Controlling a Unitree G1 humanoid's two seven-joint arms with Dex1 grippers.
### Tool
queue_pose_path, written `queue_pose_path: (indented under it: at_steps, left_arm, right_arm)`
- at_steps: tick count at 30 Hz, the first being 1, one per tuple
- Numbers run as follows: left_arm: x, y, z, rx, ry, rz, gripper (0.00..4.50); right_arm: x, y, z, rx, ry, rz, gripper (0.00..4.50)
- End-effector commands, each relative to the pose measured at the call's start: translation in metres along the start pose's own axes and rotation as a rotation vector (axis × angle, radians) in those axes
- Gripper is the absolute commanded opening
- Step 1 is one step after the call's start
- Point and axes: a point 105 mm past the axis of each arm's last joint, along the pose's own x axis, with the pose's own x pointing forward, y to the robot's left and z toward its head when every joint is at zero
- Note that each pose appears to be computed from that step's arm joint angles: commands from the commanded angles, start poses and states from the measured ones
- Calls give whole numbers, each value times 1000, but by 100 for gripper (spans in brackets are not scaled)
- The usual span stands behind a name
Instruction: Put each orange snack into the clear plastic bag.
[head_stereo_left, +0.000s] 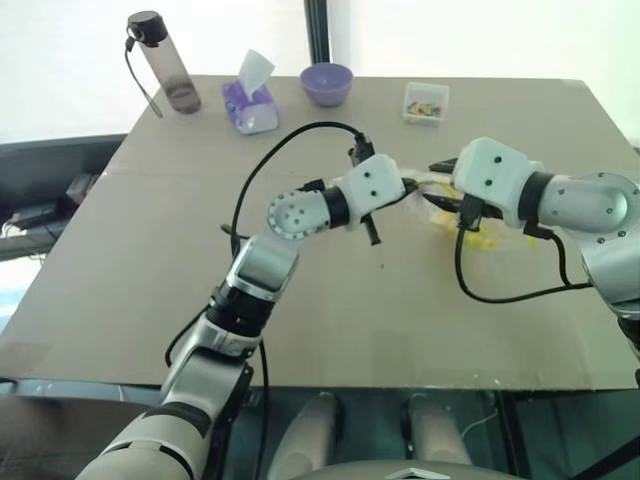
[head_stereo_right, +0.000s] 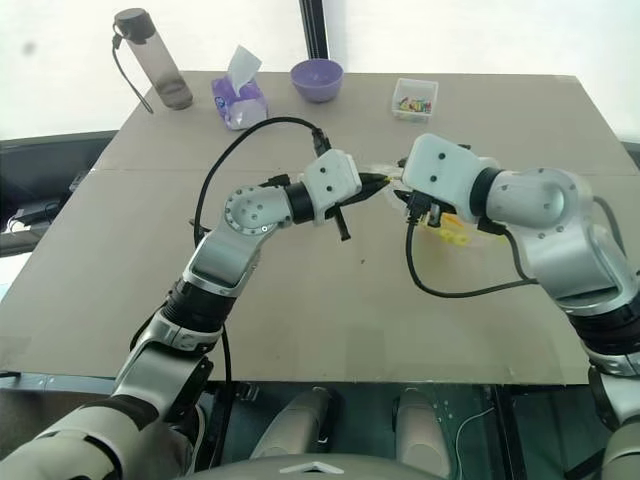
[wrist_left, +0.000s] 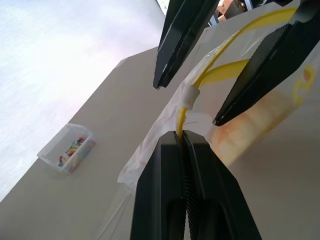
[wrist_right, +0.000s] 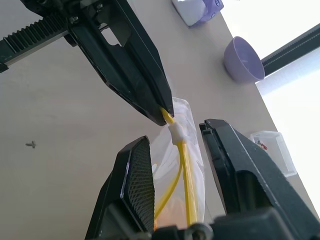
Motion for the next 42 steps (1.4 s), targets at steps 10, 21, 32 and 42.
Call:
queue_pose_path:
  at_steps: [10, 21, 32, 42]
  left_arm:
    - [-2, 5, 13, 12, -48, 22, 0]
    - [-1, 4, 12, 13, -49, 17, 0]
    - [-3, 11, 1, 0, -7, 53, 0]
    - [-20, 56, -41, -71, 177, 311, 0]
  right_arm:
    - [-7, -12, 9, -23, -20, -66, 109]
    - [-9, -20, 10, -28, -17, -98, 6]
    - [-16, -22, -1, -18, 33, -122, 6]
    - [-36, -18, -26, 23, 142, -151, 6]
